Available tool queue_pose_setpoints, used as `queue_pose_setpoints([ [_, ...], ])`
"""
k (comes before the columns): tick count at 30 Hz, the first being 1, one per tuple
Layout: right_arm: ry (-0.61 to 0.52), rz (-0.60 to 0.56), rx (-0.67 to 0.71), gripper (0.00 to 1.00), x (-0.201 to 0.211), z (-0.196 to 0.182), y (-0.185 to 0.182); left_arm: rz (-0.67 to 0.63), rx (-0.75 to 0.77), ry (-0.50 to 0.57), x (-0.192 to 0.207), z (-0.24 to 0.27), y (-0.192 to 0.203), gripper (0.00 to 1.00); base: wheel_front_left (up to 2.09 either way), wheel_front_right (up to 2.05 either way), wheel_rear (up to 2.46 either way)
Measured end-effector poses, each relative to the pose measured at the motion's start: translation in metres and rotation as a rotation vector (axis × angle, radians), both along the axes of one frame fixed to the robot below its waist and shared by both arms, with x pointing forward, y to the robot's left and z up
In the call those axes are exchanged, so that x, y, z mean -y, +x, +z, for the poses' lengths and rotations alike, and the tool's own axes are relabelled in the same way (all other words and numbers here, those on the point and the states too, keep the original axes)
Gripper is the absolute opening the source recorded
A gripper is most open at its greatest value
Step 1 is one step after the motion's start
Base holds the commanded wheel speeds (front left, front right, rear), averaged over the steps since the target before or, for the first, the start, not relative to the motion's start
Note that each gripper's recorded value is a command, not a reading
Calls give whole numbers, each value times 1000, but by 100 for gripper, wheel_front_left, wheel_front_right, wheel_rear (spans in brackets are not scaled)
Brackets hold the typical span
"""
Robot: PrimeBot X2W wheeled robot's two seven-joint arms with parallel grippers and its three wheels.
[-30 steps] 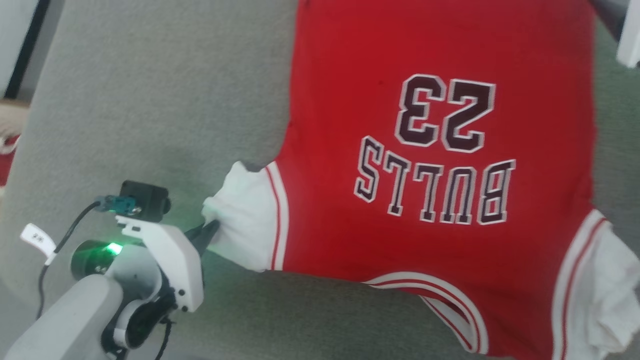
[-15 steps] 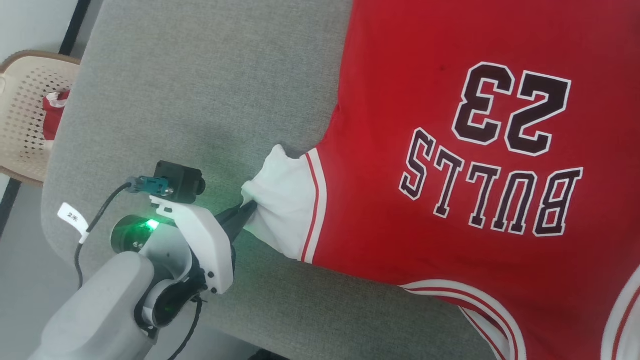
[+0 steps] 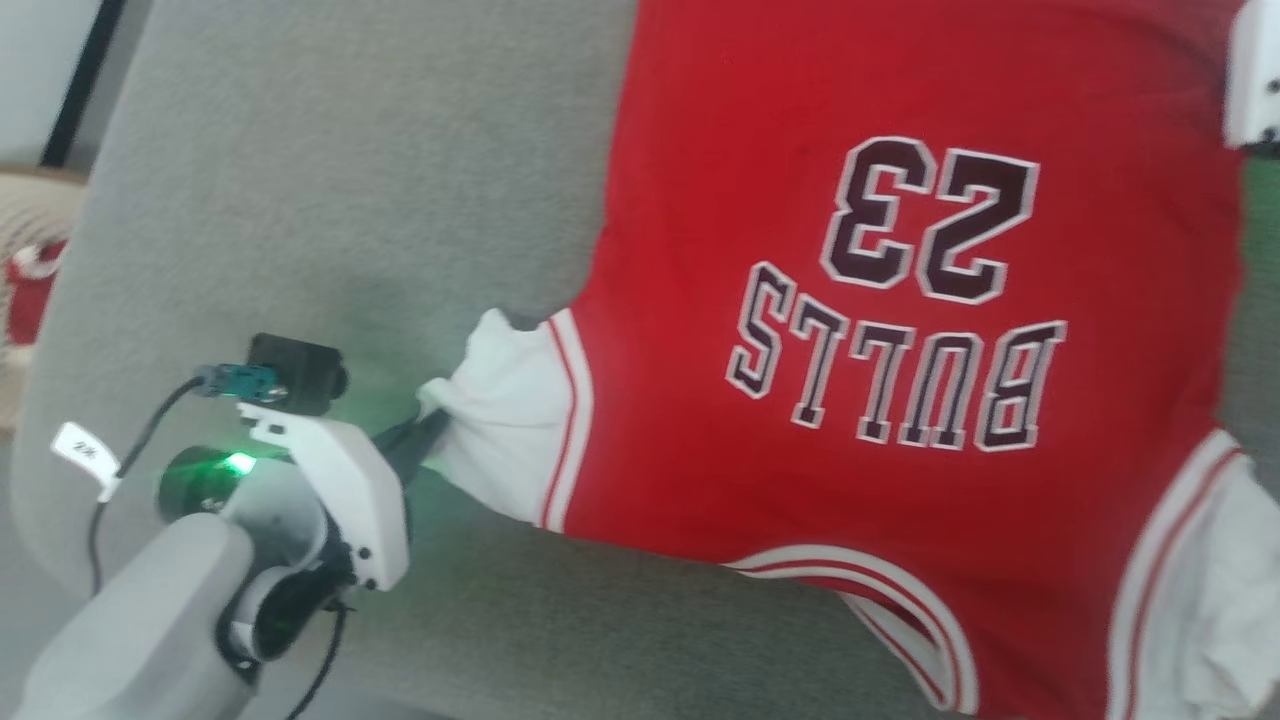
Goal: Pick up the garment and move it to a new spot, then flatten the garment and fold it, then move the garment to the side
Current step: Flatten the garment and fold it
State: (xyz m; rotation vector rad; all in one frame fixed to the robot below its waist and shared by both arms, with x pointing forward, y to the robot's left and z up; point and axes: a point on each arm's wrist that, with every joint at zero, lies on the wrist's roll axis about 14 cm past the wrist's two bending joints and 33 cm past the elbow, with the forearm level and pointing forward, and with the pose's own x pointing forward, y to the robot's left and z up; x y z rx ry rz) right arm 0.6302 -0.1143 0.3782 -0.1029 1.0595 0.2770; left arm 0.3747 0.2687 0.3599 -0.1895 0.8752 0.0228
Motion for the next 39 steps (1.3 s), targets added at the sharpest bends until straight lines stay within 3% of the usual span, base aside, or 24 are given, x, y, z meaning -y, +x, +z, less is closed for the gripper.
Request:
queue_pose_setpoints([
  [9, 5, 98, 41, 0, 18, 24, -56, -49, 43, 52, 0, 17, 23, 0, 0, 0, 0],
  [19, 68, 127, 63, 0, 51, 45, -141, -135, 79, 43, 28, 31, 40, 0, 0, 0, 0],
  [30, 161, -14, -57, 0, 64, 8, -240, -173, 72, 31, 43, 29, 42, 0, 0, 0, 0],
  [34, 198, -69, -31, 0, 61, -2, -246, -172, 64, 26, 43, 25, 41, 0, 0, 0, 0],
  [35, 202, -83, -19, 32, 61, -4, -245, -172, 63, 26, 43, 24, 41, 0, 0, 0, 0],
  [37, 210, -99, -14, 73, 60, -8, -246, -172, 62, 25, 43, 23, 40, 0, 0, 0, 0],
  [38, 211, -100, -12, 100, 59, -10, -246, -170, 62, 24, 43, 23, 40, 0, 0, 0, 0],
  [39, 217, -103, -7, 100, 58, -10, -246, -171, 62, 23, 43, 23, 39, 0, 0, 0, 0],
])
